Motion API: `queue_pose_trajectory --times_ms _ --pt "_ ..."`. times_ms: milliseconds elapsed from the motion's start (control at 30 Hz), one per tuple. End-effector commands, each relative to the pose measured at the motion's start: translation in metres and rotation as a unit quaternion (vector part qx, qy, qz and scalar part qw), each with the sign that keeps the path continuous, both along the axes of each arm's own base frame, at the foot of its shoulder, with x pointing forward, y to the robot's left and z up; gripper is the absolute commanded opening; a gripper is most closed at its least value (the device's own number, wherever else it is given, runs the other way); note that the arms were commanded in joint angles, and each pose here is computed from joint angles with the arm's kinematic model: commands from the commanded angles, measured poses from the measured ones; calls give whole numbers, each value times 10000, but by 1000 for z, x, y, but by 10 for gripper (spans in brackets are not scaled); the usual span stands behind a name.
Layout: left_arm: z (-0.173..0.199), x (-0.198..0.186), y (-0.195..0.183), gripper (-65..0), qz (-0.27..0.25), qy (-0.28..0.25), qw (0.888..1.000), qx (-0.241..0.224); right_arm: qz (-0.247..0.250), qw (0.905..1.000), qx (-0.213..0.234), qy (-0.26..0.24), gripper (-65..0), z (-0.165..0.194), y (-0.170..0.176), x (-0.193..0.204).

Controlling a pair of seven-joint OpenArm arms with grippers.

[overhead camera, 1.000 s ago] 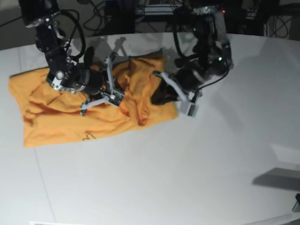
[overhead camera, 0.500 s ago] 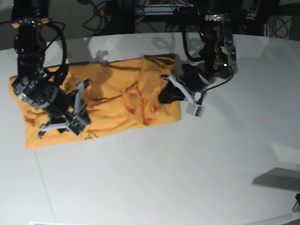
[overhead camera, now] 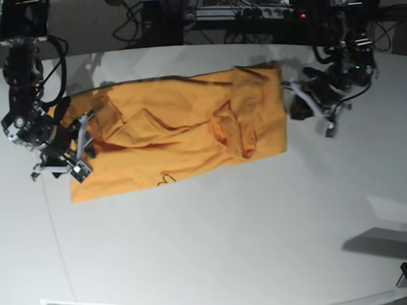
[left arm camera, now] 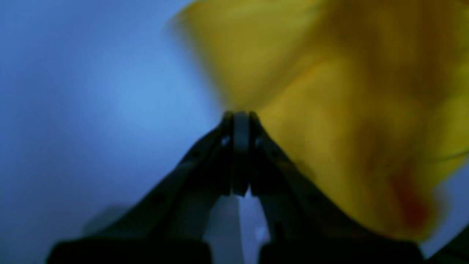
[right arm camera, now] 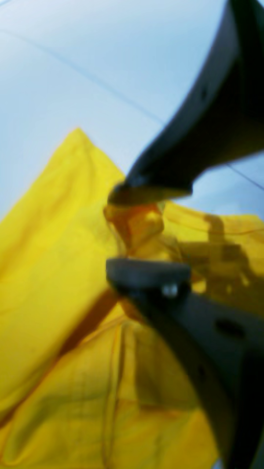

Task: Fold the T-shirt properly
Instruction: 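Release the shirt and pull both grippers back to its ends, then grasp the folded shirt's edges with both grippers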

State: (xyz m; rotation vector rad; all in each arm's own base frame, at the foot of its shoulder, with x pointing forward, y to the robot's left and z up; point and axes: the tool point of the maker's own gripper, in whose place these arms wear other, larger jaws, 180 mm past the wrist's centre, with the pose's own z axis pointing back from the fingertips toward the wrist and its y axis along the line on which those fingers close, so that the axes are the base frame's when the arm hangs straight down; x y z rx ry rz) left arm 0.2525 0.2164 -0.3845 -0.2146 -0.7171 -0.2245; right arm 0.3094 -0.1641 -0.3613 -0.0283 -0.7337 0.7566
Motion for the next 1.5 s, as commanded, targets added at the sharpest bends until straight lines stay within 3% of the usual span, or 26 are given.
queue_pose_trajectory --times_ms 0,67,267,533,667,800,967,1233,1400,1467 --pt "19 13 8 -650 4 -350 9994 35 -11 9998 -74 -202 -341 12 -9 9" --pt "24 14 20 -650 -8 -381 9991 185 -7 9998 -103 -139 -305 9 -12 6" --pt "33 13 28 -650 -187 -463 9980 379 -8 9999 -119 -27 -305 2 -12 -1" --pt "55 16 -4 -650 -283 -886 9956 143 -72 9995 -290 55 -302 -1 -29 2" --pt "42 14 -15 -650 -131 -776 9968 -162 -475 9973 -395 394 -300 -15 -57 7" --pt "19 16 -37 -650 -271 -500 9974 -435 -774 9951 -46 617 -300 -26 -69 18" --pt "12 14 -37 -650 -251 -395 9978 -471 -986 9890 428 1021 -300 -41 -76 14" --pt "10 14 -37 -650 -253 -368 9978 -481 -978 9897 452 942 -300 -19 -88 20" --pt "9 15 -38 -650 -252 -361 9978 -500 -1332 9868 341 857 -299 4 -118 18" --pt "9 15 -38 -650 -252 -360 9978 -493 -1457 9844 279 951 -257 10 -125 15"
